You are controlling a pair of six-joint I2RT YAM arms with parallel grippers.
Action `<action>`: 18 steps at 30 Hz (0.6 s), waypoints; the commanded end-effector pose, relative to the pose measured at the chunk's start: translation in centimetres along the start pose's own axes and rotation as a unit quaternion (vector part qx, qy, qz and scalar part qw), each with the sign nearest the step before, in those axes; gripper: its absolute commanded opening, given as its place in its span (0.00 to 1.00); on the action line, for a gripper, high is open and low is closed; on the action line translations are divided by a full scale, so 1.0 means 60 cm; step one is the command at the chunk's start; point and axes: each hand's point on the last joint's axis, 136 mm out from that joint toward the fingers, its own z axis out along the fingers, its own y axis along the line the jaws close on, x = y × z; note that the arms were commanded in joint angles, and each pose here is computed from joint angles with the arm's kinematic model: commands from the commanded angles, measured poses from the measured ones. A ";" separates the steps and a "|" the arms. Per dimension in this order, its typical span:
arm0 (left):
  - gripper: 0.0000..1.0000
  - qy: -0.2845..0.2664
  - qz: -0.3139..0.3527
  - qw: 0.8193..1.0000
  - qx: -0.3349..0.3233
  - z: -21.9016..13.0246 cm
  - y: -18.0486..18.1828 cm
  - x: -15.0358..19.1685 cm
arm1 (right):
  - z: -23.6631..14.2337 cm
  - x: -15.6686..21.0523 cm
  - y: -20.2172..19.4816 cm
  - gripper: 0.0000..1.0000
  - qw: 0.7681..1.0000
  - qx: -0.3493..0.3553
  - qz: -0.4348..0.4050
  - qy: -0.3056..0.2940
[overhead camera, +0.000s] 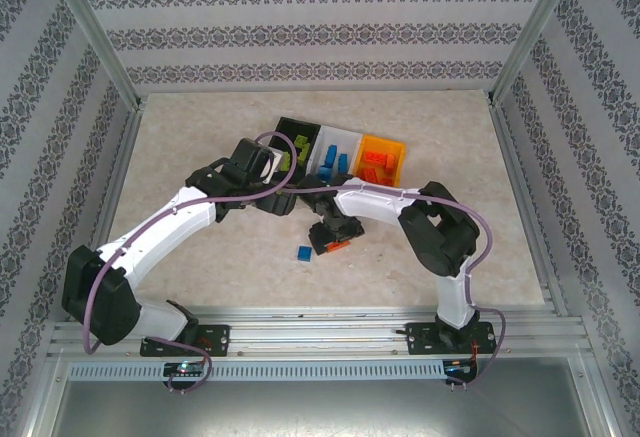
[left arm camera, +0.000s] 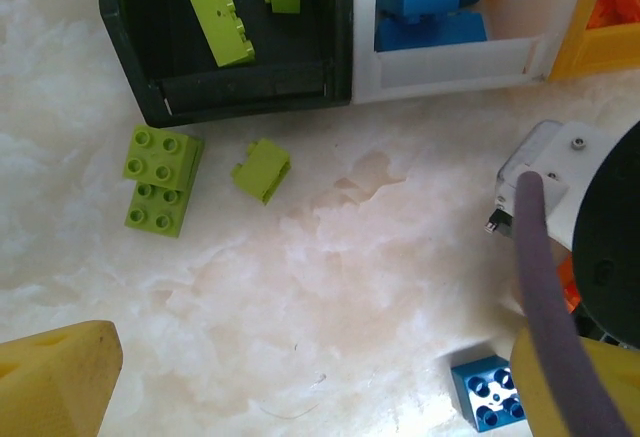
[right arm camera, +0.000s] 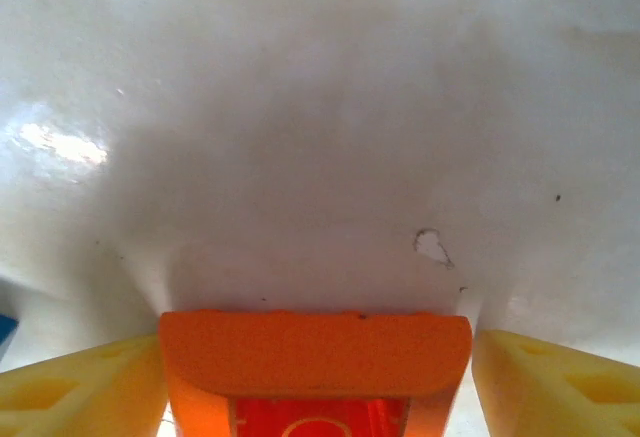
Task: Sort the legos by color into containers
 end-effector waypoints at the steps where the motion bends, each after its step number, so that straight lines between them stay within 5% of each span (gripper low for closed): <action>1: 1.00 0.012 0.015 1.000 -0.005 -0.017 0.007 0.011 | 0.028 0.006 -0.018 0.74 0.999 0.047 0.011 0.015; 7: 1.00 0.008 0.013 1.000 -0.009 -0.019 0.011 0.018 | 0.017 0.007 -0.029 0.55 0.998 0.058 0.012 0.000; 18: 1.00 -0.053 0.024 0.998 -0.018 -0.038 0.015 -0.030 | -0.096 -0.022 -0.081 0.55 0.995 0.049 0.056 -0.062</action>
